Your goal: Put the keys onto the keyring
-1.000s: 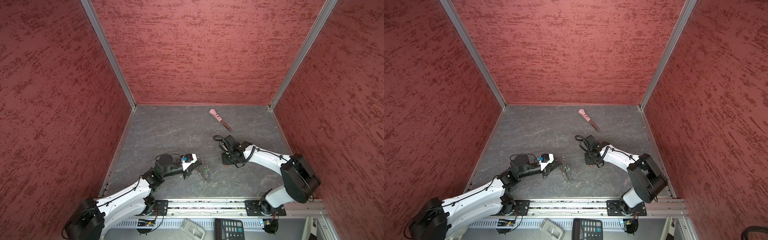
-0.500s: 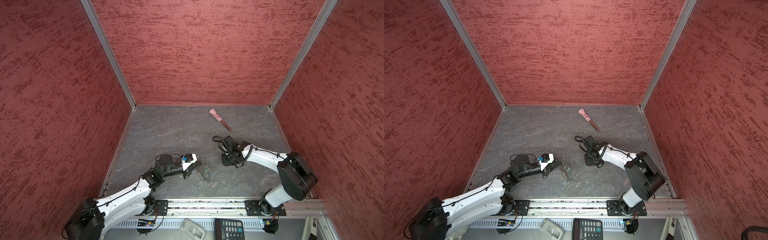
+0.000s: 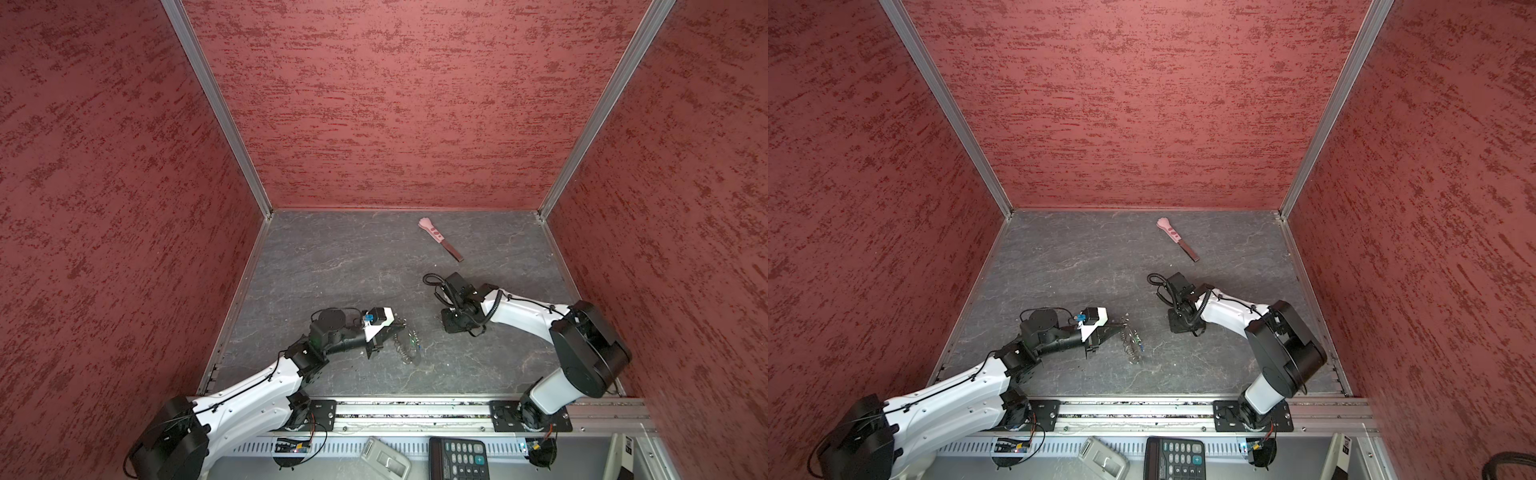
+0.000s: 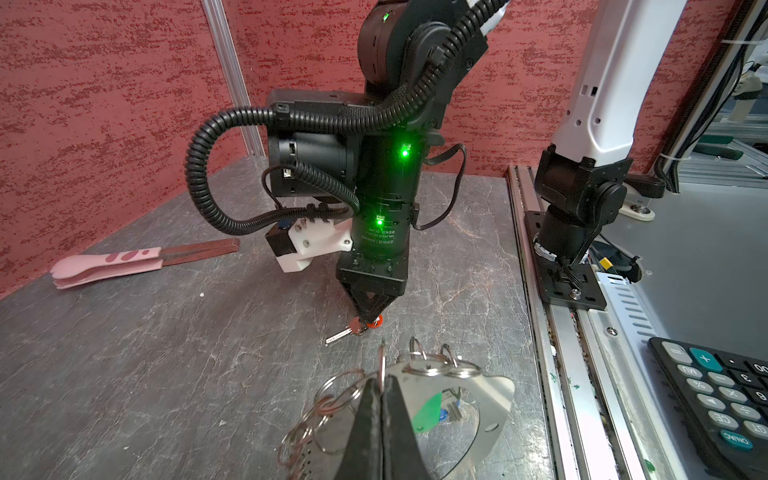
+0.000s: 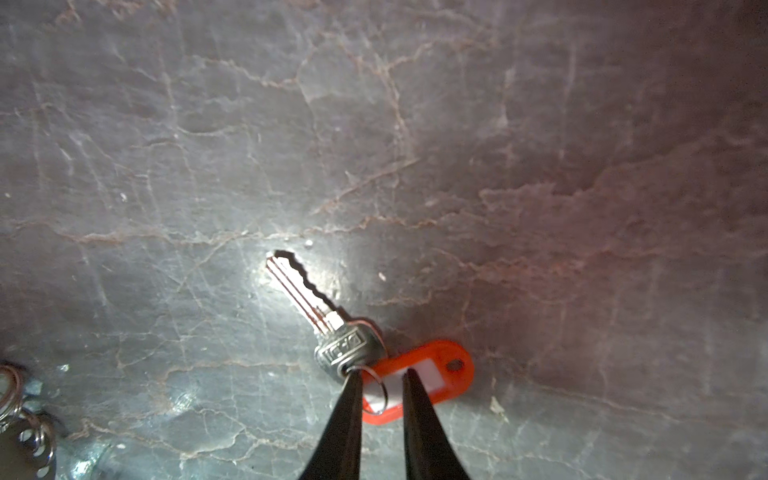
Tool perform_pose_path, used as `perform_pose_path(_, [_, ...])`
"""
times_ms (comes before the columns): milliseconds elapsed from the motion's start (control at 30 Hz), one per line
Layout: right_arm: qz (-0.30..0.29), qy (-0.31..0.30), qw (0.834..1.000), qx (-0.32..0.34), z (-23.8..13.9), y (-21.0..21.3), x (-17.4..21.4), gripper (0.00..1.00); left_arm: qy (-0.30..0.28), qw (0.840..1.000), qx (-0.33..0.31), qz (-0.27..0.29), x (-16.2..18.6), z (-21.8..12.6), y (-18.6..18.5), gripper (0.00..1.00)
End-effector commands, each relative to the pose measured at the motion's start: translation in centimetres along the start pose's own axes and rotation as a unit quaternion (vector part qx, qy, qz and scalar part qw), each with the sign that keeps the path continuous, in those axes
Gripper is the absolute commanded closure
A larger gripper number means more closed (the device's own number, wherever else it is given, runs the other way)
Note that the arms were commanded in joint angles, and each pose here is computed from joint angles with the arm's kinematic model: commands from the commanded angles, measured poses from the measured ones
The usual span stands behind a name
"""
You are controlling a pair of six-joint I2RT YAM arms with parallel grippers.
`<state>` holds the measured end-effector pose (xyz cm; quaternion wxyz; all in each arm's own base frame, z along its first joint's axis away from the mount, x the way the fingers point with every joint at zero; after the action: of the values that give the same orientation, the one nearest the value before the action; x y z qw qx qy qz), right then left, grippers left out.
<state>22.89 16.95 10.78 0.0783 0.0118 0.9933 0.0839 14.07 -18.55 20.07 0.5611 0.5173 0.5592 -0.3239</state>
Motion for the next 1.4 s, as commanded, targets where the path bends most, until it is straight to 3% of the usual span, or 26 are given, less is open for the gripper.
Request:
perform_pose_path(0, [-0.003,0.002,1.000,0.000,0.1,0.4,-0.1,0.80,-0.006,1.000,-0.002,0.011,-0.4,0.1,0.1,1.00])
perform_pose_path(833, [-0.005,-0.025,1.000,-0.011,-1.3,1.6,-0.8,0.74,-0.004,1.000,-0.001,0.010,-0.4,0.1,0.1,1.00])
perform_pose_path(1367, [-0.011,-0.011,1.000,0.018,0.7,1.4,-0.4,0.72,-0.005,1.000,-0.001,0.011,-0.4,0.1,0.1,1.00])
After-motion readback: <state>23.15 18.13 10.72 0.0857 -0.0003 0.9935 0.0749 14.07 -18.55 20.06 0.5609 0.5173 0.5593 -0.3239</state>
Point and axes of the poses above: each gripper's point midway between its finger pads, its own z axis out along the fingers, its own y axis along the line the jaws close on, x = y × z, the point moved 9 cm from there along -z, back along the fingers, and after that the axes turned 10 degrees about z, right-handed, at the moved point
